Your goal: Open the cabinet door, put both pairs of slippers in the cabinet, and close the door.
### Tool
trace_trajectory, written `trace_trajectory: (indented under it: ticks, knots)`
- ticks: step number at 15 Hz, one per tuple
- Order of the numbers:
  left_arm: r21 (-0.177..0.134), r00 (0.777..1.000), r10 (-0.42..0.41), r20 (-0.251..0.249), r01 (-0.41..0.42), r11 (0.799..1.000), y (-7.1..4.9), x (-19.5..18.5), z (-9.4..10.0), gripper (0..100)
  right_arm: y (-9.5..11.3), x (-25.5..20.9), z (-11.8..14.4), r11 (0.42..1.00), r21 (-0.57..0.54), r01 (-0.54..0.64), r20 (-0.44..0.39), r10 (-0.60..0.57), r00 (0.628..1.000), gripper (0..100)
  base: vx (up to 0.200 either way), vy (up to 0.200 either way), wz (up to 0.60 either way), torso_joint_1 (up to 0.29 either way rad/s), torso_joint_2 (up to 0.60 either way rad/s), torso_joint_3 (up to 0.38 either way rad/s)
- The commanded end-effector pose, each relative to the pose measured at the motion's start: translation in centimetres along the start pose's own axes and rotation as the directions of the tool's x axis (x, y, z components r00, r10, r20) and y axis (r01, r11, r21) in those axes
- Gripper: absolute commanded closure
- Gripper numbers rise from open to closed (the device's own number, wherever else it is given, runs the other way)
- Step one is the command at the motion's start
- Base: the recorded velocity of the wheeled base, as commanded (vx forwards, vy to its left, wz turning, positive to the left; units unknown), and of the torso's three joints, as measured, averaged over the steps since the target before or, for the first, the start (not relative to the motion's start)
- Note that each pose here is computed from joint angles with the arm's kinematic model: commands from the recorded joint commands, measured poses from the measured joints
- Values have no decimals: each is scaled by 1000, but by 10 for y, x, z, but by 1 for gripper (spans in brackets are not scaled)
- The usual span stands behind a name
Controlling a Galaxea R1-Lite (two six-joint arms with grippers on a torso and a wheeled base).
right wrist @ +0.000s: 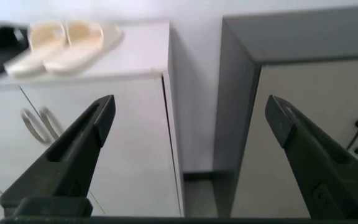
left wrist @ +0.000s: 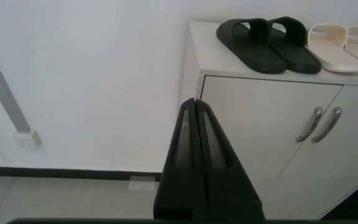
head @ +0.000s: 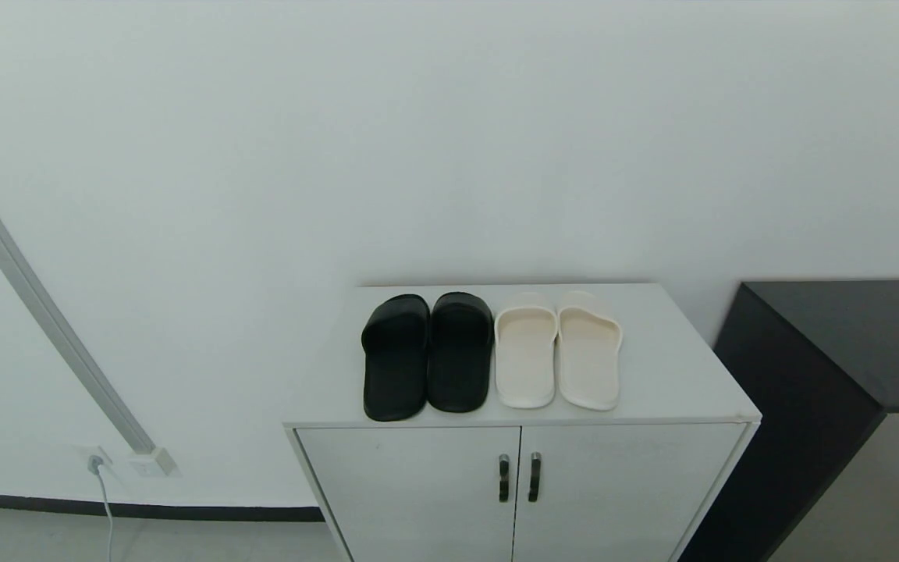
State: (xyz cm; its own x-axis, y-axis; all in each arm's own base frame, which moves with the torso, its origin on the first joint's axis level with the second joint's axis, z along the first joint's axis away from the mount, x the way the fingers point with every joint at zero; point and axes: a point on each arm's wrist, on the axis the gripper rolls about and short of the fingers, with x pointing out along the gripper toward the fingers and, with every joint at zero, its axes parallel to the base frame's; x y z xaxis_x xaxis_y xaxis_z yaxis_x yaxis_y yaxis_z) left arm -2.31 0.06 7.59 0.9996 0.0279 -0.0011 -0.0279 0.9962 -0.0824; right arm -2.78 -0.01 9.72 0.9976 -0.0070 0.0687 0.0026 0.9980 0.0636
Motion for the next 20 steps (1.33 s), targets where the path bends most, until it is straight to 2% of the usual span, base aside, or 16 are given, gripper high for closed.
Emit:
trace_trajectory:
  ticks: [1,4,8,12,14,18,20]
  knots:
    - [0,1000,1,0,-1,1000,0,0,0,100,3,13,50,997,74,-11,-61,15,998,0,0,0,0,0,0,0]
    - [0,1000,1,0,-1,1000,0,0,0,100,3,32,33,997,50,-61,-223,71,972,0,0,0,0,0,0,0]
    - [0,1000,1,0,-1,1000,0,0,0,100,9,66,52,990,52,-134,-274,143,951,0,0,0,0,0,0,0]
    - [3,1000,1,-2,-1,1000,0,0,0,100,27,128,95,976,26,-216,-249,215,944,0,0,0,0,0,0,0]
    - [3,1000,1,-2,-1,1000,0,0,0,100,49,155,105,961,21,-277,-241,273,931,0,0,0,0,0,0,0]
    - [7,1000,-6,-3,6,1000,0,0,0,100,131,184,100,947,34,-318,-262,316,912,0,0,0,0,0,0,0]
    - [7,1000,-5,-2,5,1000,0,0,0,100,162,199,100,951,36,-307,-246,306,920,0,0,0,0,0,0,0]
